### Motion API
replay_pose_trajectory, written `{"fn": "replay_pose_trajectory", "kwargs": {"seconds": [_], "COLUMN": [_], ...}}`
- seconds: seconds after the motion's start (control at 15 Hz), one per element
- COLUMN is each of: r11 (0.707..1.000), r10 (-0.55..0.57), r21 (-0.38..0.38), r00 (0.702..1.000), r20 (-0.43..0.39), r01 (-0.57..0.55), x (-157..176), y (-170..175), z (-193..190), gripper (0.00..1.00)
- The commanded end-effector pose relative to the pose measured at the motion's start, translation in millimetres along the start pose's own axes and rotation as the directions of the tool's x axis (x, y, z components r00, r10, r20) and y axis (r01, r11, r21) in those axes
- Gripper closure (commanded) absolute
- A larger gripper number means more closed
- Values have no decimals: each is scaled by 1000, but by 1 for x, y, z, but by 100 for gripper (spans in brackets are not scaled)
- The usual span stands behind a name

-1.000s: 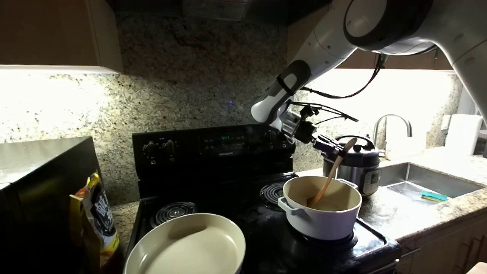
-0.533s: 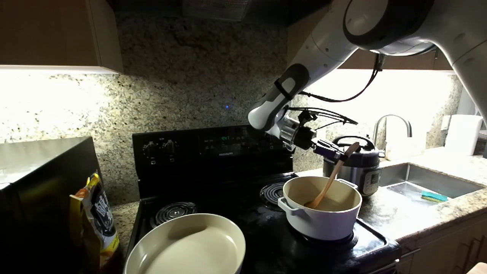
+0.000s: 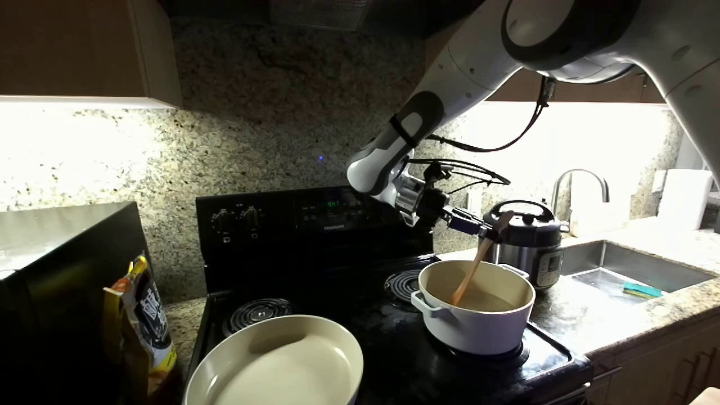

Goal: Use the wooden spoon to stir the liquid in the white pot.

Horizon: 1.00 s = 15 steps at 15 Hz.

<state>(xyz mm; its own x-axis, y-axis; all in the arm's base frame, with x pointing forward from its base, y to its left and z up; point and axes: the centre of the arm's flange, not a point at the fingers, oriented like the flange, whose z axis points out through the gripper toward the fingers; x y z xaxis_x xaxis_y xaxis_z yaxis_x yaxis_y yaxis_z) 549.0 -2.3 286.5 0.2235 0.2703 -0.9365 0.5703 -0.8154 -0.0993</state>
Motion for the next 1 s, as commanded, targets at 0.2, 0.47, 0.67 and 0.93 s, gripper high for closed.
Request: {"fn": "replay_pose_trajectory", "kwargs": {"seconds": [0.2, 0.47, 0.67, 0.93], "r11": [987, 982, 987, 986], "r10": [83, 66, -21, -145], "r21": [135, 174, 163, 113], "r00": [996, 995, 986, 960], "r20": [11, 81, 163, 240], "r01": [-84, -79, -6, 120], "x": [-29, -37, -22, 4], "y": [43, 60, 51, 31], "z": [21, 49, 52, 31], "gripper": [91, 91, 91, 91]}}
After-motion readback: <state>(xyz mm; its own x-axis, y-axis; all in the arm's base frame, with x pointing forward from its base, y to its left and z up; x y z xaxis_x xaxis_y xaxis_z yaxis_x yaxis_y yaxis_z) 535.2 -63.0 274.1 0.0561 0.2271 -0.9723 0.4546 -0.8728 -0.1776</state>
